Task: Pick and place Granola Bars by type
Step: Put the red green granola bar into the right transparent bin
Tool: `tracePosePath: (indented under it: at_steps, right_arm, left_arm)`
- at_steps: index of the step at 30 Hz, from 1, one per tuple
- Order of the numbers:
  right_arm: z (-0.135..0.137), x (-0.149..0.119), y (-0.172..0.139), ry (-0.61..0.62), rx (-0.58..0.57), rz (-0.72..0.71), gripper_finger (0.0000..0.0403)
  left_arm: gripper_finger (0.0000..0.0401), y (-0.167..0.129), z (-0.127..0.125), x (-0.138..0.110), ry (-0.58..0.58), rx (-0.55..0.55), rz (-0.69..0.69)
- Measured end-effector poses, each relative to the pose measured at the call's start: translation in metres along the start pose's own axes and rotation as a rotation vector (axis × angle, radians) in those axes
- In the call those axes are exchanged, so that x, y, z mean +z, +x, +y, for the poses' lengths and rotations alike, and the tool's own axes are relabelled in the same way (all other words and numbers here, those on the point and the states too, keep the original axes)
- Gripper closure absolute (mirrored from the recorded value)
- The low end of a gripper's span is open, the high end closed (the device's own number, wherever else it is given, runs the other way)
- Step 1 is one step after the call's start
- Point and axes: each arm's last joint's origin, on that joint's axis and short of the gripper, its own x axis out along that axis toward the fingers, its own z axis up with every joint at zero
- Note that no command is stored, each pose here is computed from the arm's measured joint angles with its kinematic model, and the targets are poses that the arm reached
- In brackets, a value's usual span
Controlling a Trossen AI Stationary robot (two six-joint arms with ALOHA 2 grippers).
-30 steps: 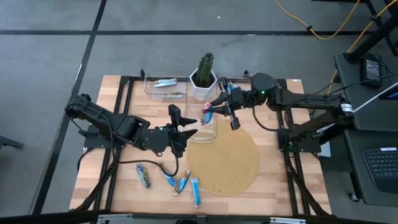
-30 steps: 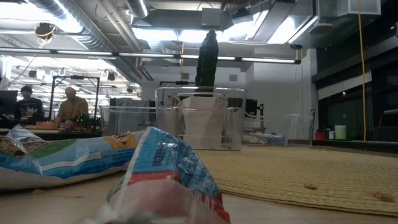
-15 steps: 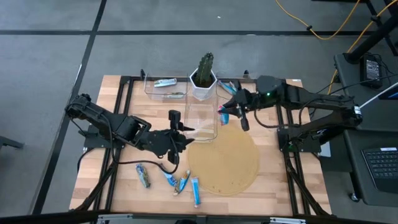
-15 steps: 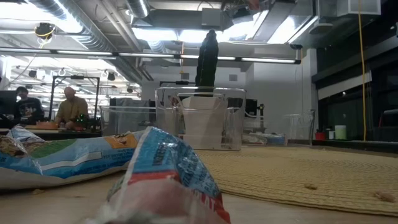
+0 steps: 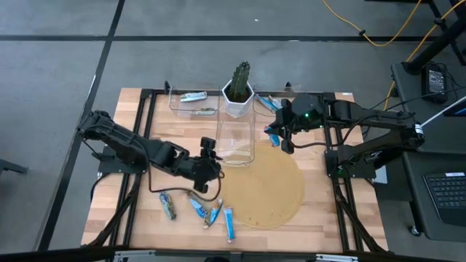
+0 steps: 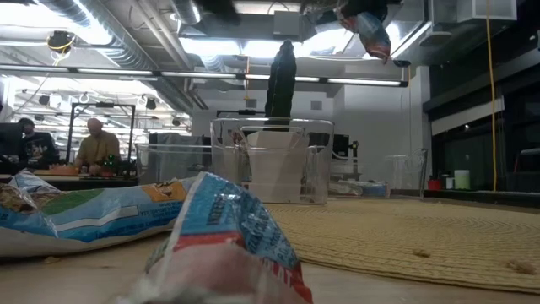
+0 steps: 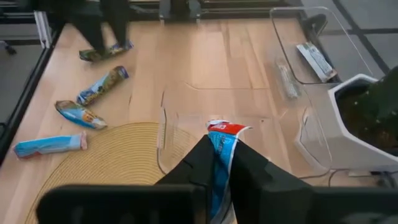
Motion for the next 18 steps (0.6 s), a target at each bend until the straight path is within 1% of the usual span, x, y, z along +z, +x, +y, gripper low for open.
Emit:
tracePosePath:
  at_steps: [4,10,13,18]
  right_arm:
    - [0.0,-0.003,0.0,-0.004,-0.006,0.026,0.037]
    - [-0.004,-0.006,0.0,-0.027,-0.091,0.065,0.036]
    - [-0.009,-0.007,-0.001,-0.017,-0.129,0.076,0.0358]
    - [-0.024,-0.012,-0.002,0.025,-0.178,0.12,0.0369]
  left_arm:
    - [0.0253,0.009,0.004,-0.019,-0.074,-0.032,0.021]
    - [0.0261,0.007,0.008,-0.036,-0.159,-0.043,-0.084]
    - [0.0263,0.01,0.004,-0.046,-0.183,-0.028,-0.093]
    - [0.0268,0.015,-0.005,-0.057,-0.193,0.02,-0.083]
